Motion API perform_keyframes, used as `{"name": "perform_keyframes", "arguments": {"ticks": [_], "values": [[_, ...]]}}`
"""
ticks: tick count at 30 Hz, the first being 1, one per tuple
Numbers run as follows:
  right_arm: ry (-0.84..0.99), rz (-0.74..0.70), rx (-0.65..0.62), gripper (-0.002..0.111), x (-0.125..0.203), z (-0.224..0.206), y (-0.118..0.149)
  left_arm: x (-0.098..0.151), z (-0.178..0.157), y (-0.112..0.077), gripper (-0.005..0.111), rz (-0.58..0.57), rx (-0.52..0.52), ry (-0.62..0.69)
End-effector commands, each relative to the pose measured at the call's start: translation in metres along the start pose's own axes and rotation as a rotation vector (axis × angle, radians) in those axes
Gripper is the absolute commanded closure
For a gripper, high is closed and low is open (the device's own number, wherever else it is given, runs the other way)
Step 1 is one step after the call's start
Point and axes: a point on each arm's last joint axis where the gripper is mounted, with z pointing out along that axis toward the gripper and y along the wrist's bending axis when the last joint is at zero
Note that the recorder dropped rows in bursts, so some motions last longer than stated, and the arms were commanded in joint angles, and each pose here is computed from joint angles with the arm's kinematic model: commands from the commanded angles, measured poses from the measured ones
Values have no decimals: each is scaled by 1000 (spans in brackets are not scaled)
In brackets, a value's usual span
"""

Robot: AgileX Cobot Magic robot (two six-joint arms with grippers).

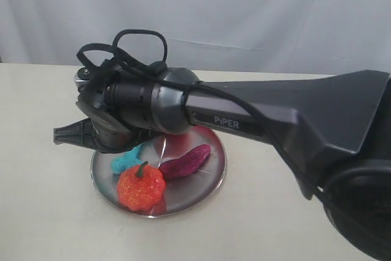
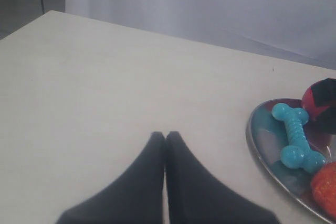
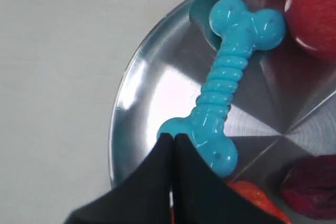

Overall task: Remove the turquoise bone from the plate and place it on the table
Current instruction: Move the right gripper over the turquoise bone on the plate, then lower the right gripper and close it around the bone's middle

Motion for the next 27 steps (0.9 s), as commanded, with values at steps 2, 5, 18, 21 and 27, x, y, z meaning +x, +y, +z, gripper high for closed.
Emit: {"name": "perform_keyframes", "arguments": {"ticks": [2,5,18,21,27], "values": [[-37,-28,16,108,-5,3,-2,0,0,0,107,3,-6,-5],[-45,-39,21,108,-6,3,-3,0,0,0,107,3,-6,-5],[-66,-78,36,95,-8,3,-4,0,0,0,107,3,-6,-5],[-66,-72,36,72,-8,3,-4,0,0,0,107,3,-6,-5],[-68,-22,32,42,-8,3,-4,0,0,0,107,3,-6,-5]]}}
